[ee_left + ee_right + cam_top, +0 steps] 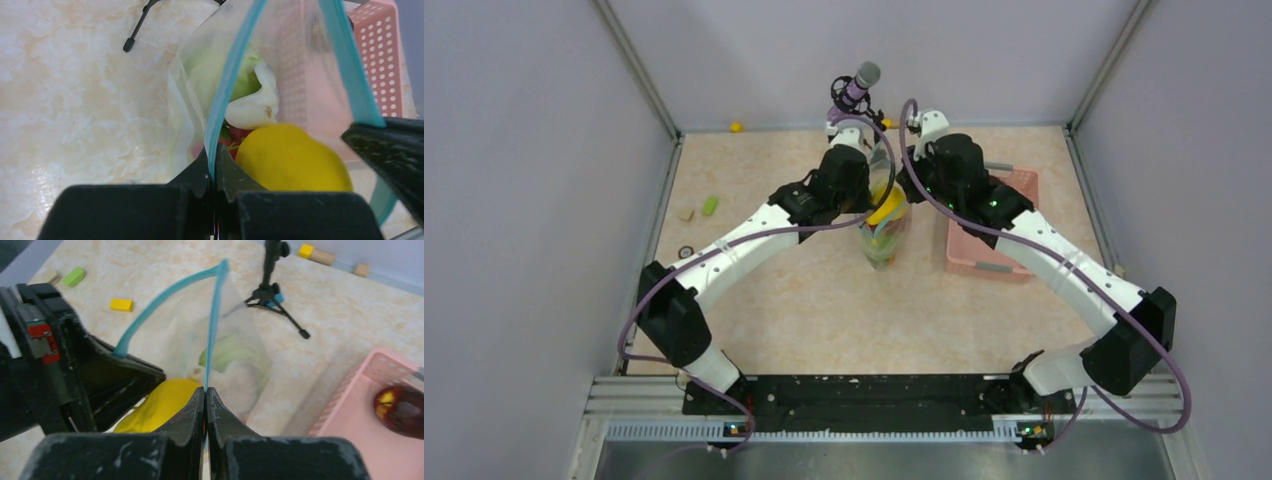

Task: Place the food in the zip-top bag and seal the zipper

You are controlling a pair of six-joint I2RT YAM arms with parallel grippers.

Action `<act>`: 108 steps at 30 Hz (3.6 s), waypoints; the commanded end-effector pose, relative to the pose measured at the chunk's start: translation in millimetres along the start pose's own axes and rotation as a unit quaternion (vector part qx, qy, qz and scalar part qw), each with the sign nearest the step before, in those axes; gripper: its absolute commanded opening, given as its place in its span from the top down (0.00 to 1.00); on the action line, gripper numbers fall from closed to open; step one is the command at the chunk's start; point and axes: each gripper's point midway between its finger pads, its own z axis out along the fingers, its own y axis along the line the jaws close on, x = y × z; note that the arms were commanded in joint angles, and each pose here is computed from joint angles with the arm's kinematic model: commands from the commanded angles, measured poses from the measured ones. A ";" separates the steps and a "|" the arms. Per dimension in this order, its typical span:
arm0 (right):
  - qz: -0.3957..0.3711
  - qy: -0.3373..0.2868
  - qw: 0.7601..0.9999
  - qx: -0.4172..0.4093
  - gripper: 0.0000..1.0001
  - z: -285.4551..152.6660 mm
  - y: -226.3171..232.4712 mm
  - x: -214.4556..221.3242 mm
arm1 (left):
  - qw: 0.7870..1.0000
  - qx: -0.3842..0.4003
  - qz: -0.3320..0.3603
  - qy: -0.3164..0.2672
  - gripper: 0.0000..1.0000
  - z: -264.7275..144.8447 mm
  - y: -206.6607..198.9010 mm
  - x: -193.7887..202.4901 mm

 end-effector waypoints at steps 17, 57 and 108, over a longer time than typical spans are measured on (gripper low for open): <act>-0.039 -0.069 0.996 -0.032 1.00 -24.7 -4.8 -40.5 | 0.996 0.043 0.056 -0.055 0.48 -12.0 15.9 -54.0; 0.085 -0.033 0.982 0.168 0.02 -51.8 -170.2 -9.4 | 0.997 0.031 -0.038 -0.067 1.00 -66.2 29.9 -41.8; -0.037 -0.009 0.999 -0.007 0.74 -19.4 -151.6 0.1 | 0.995 0.076 -0.025 -0.062 1.00 -65.6 2.7 -46.5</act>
